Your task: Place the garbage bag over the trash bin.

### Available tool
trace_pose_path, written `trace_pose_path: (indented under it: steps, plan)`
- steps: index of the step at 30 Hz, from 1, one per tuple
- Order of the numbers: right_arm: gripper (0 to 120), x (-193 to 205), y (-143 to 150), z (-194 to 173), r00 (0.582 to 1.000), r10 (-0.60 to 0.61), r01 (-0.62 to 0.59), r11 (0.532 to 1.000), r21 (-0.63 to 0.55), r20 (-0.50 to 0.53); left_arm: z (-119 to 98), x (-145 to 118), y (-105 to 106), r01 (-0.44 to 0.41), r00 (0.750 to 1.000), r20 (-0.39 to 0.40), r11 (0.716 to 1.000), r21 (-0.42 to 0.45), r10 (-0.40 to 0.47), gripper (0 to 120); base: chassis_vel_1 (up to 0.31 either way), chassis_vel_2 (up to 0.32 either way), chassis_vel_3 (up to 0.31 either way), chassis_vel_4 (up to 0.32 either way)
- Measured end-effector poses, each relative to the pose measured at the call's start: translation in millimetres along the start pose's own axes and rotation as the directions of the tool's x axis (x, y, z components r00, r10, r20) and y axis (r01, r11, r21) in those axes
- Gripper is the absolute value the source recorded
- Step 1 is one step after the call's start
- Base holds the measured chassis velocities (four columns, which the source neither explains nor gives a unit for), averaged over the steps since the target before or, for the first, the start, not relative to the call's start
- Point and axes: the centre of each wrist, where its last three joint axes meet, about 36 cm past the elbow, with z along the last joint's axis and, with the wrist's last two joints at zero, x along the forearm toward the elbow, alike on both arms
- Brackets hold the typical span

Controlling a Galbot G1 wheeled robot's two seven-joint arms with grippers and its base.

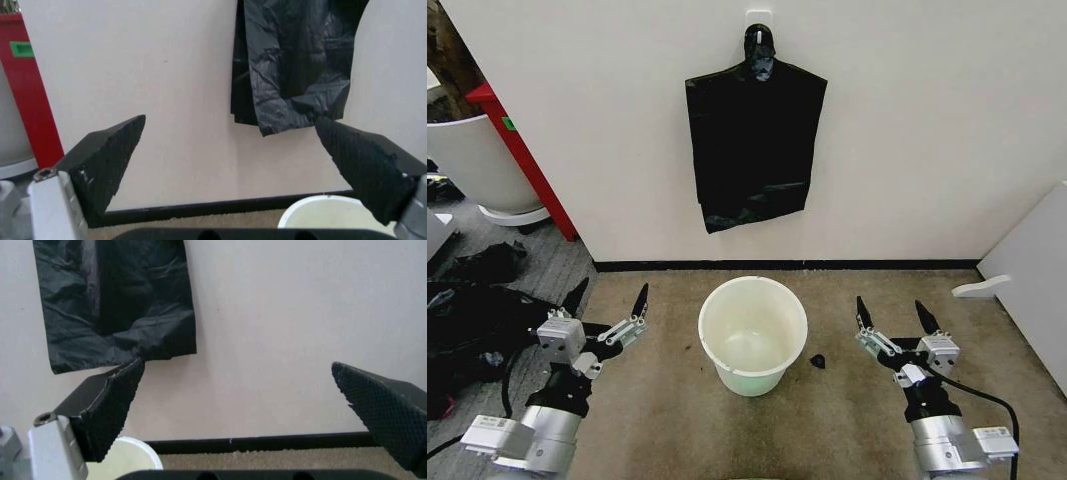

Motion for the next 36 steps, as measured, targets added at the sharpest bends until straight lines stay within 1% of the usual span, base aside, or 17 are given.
trace_pose_path:
  steps: [13, 36]
  plan:
    - [100, 2.0, 0.0, 0.7, 1.0, 0.004, -0.004, 1.0, 0.005, -0.001, 2.6, 5.1, -1.1, 0.013, 1.0, -0.005, 1.0, 0.013, -0.013, 100, 0.0, 0.0, 0.0, 0.0]
    - [100, 3.5, 0.1, 2.4, 1.0, 0.0, 0.0, 1.0, 0.004, -0.003, 3.3, 5.6, -2.6, 0.005, 1.0, -0.014, 1.0, 0.009, -0.005, 100, 0.0, 0.0, 0.0, 0.0]
